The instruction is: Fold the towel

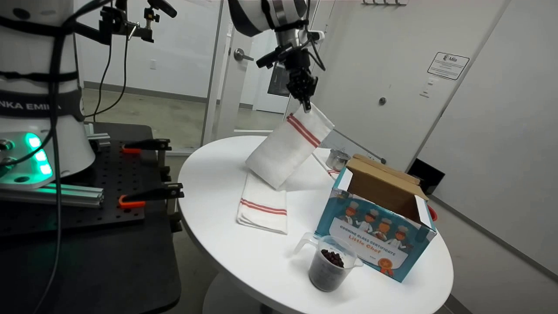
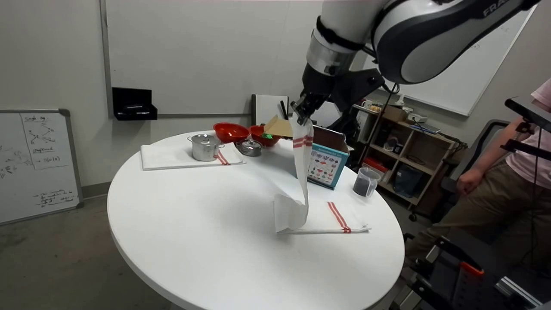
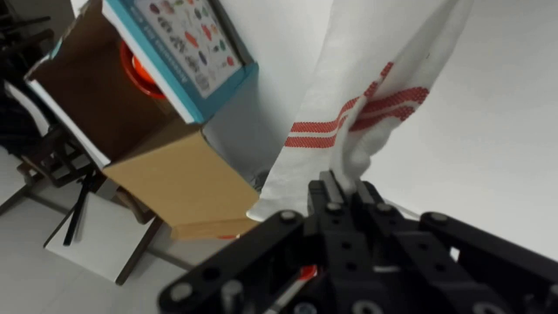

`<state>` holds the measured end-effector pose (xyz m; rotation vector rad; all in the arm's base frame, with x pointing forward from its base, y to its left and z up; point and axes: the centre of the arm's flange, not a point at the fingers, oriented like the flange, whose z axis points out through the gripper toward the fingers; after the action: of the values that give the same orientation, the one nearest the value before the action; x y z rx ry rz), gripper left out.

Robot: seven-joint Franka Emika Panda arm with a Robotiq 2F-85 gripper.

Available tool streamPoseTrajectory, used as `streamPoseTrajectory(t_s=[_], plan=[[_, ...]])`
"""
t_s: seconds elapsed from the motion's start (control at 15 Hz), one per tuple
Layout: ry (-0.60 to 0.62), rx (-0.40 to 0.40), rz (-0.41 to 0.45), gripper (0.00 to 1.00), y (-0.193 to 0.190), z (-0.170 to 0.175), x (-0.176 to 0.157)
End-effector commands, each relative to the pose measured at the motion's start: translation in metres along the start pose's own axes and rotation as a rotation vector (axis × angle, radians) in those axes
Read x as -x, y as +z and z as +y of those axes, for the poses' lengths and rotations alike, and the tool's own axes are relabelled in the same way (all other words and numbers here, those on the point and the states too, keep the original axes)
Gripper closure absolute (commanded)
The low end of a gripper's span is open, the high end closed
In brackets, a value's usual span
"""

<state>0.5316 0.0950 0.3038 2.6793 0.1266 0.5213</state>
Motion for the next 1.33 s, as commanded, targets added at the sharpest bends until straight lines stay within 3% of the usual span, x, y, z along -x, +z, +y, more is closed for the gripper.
streamPoseTrajectory(t_s=[0.0,0.27,0.53,1.0,1.27], plan=[[-0.088,0.069,0.077,0.98,-0.052,-0.019,-0.042],[-0.202,0.108,0.099,0.98,-0.072,-0.045,-0.077],[-0.219,0.068,0.099,0.98,-0.045,-0.043,-0.085],[-0.144,-0.068,0.022,0.98,0.054,-0.027,-0.04],[-0.103,-0.103,-0.013,0.98,0.088,-0.022,-0.002]])
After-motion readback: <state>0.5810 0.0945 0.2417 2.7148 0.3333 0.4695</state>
